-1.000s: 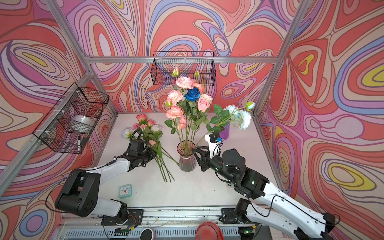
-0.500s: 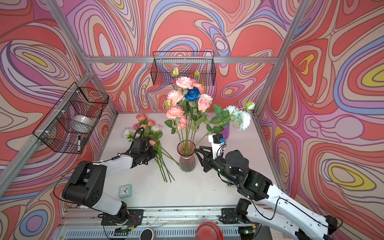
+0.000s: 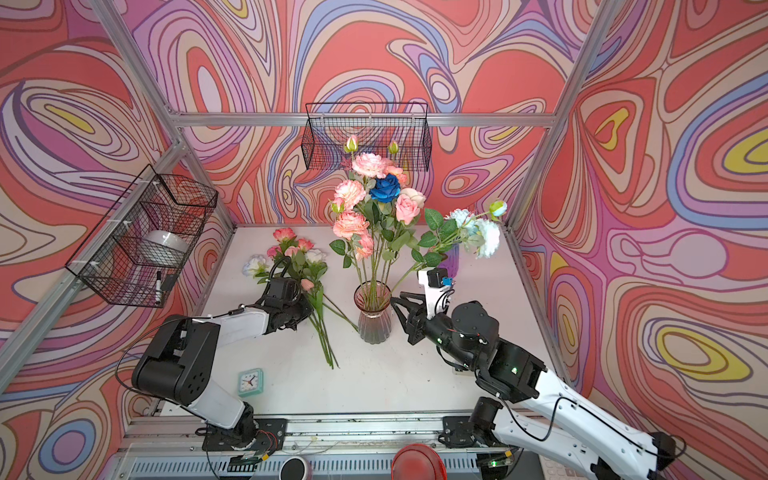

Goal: Arrange the flowers into the vase
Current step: 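Grasp a pink rose stem at the pile with the left gripper, then lift the pink rose upright with the left gripper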

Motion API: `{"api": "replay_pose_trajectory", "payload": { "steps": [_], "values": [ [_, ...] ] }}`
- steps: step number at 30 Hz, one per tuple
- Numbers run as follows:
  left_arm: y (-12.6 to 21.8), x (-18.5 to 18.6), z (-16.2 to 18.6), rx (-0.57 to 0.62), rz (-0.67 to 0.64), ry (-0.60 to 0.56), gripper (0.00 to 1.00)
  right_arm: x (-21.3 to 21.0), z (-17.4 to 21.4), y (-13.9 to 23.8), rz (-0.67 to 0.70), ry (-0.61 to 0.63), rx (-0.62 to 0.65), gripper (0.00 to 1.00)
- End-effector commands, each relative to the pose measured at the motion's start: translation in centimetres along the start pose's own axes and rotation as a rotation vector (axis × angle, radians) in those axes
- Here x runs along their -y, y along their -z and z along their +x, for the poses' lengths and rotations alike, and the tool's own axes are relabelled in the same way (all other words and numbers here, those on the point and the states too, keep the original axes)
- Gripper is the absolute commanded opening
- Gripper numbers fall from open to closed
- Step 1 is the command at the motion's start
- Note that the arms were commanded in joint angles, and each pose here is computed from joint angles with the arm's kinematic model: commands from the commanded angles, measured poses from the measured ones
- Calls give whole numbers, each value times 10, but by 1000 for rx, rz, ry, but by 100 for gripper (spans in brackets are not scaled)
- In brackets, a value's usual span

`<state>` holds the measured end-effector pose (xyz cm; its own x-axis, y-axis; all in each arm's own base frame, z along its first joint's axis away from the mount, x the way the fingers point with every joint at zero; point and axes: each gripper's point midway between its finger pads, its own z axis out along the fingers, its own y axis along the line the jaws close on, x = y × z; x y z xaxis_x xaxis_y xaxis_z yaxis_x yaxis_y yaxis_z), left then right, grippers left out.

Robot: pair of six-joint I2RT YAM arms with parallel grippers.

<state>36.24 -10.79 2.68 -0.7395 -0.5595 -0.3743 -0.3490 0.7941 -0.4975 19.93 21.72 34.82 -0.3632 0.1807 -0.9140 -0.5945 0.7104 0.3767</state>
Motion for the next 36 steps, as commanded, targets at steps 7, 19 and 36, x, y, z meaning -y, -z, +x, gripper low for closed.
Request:
{"api": "replay_pose_trajectory", "payload": {
  "steps": [7, 19, 36],
  "values": [
    [46, 21, -27, 123, 54, 2, 0, 5, 4, 2, 17, -7, -7, 31],
    [188, 74, -58, 352, 287, -103, 0, -8, -13, 11, -38, -16, 28, 39],
    [402, 202, -26, 405, 1095, -416, 0, -74, -38, 8, -329, 5, -24, 55]
  ]
}}
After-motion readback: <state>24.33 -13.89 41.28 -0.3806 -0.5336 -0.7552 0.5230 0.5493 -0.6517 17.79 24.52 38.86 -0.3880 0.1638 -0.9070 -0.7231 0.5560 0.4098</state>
